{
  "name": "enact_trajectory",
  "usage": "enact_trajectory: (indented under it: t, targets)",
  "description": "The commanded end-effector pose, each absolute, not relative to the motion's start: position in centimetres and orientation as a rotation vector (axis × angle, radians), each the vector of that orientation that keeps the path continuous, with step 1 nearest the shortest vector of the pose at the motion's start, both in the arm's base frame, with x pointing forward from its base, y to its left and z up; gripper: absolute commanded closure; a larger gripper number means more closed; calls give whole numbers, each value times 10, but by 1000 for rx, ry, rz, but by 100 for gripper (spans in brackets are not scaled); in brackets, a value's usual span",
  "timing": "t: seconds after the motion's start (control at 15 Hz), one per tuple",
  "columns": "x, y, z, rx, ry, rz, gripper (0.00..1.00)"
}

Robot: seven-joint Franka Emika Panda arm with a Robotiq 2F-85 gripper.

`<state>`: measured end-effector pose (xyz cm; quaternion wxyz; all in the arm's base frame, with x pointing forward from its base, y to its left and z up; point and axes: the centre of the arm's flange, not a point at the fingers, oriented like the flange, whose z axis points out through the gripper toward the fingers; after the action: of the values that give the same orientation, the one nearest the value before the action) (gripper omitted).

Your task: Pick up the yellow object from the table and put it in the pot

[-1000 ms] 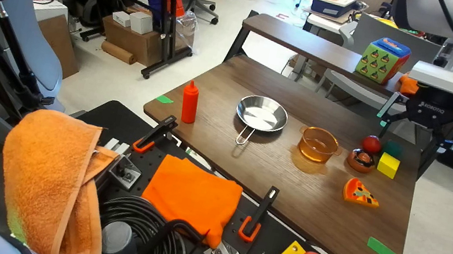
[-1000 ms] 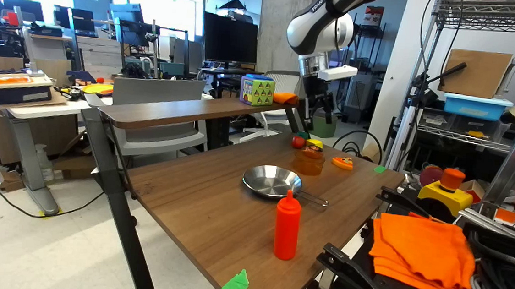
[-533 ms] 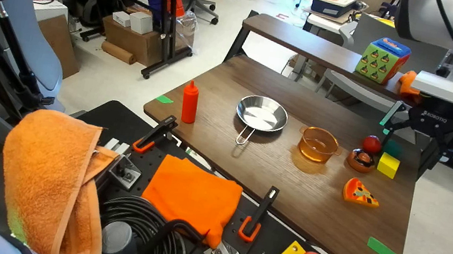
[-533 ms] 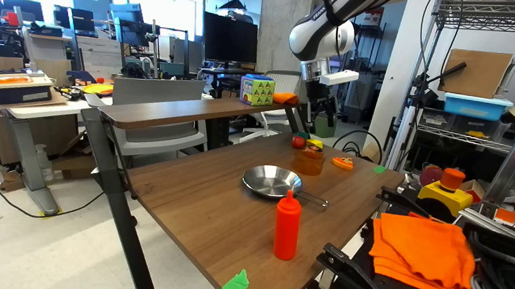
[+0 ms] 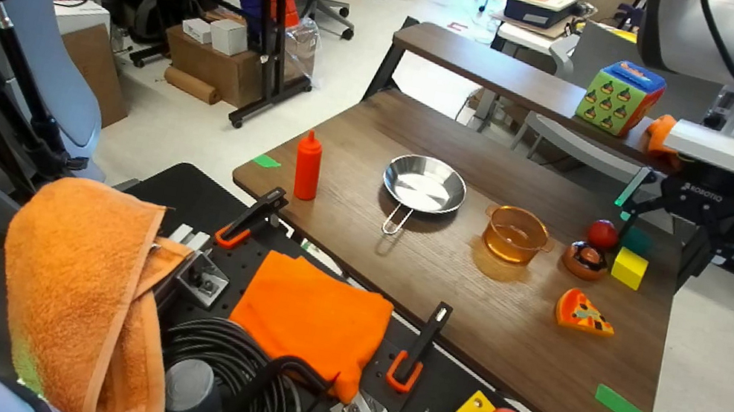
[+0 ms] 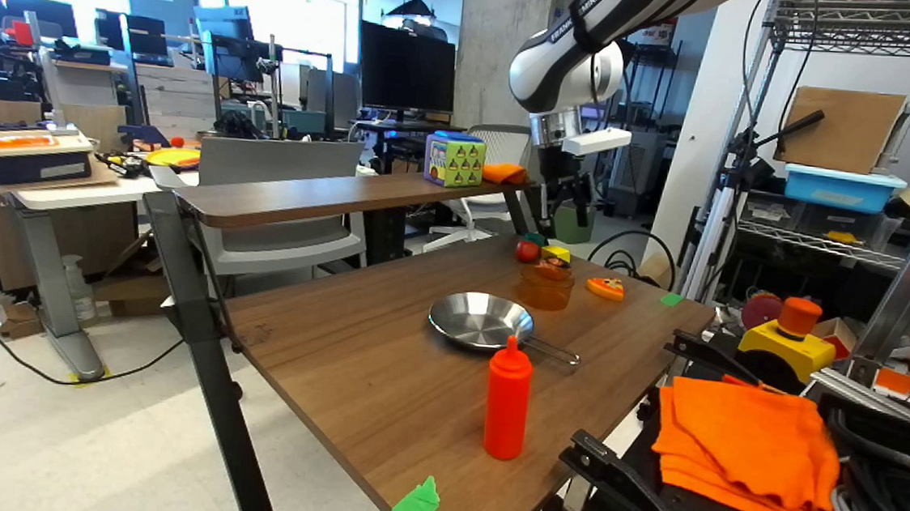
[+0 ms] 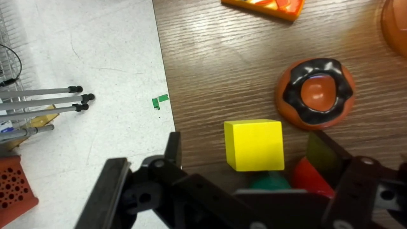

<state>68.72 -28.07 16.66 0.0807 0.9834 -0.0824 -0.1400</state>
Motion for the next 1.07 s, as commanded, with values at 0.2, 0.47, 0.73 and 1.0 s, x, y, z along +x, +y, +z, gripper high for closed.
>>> enact_trajectory:
  t: [0.2, 0.47, 0.73, 1.0]
  targets:
    - [701, -287, 162, 2922, -239, -307, 0]
    - [701, -287, 160, 2928, -204, -289, 0]
    - [700, -287, 158, 2932, -165, -331, 0]
    - [699, -286, 155, 2920, -165, -333, 0]
